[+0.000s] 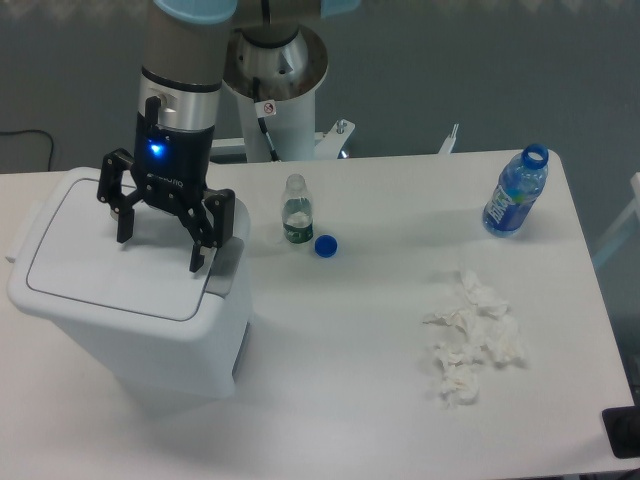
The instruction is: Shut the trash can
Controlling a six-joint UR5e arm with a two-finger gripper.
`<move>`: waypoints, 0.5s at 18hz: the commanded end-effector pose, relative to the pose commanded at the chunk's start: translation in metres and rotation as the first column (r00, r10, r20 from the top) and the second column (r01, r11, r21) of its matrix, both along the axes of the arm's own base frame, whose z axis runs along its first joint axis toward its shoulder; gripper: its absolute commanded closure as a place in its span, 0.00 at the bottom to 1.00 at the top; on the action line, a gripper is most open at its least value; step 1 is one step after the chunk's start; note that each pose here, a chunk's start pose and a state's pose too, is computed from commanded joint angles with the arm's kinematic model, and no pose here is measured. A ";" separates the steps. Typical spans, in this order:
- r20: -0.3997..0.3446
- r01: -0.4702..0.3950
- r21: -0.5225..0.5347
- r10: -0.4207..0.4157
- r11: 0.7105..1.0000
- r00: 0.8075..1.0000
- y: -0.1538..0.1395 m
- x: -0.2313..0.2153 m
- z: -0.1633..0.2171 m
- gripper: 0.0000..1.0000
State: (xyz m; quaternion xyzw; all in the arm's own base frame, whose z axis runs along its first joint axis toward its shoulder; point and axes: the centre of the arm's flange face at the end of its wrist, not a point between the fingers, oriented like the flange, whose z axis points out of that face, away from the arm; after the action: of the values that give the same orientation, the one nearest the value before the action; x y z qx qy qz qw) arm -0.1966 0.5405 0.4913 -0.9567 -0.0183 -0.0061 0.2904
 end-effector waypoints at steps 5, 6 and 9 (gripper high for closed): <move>-0.007 -0.012 0.009 0.012 1.000 1.000 -0.003 -0.007 0.005 0.00; -0.013 -0.023 0.015 0.024 1.000 1.000 -0.006 -0.014 0.009 0.00; -0.064 -0.016 0.018 0.017 1.000 0.998 -0.021 -0.047 0.014 0.00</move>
State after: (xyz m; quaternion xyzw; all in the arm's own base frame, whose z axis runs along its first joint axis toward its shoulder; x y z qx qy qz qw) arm -0.2433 0.5194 0.5050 -0.9537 -0.0167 0.0270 0.2991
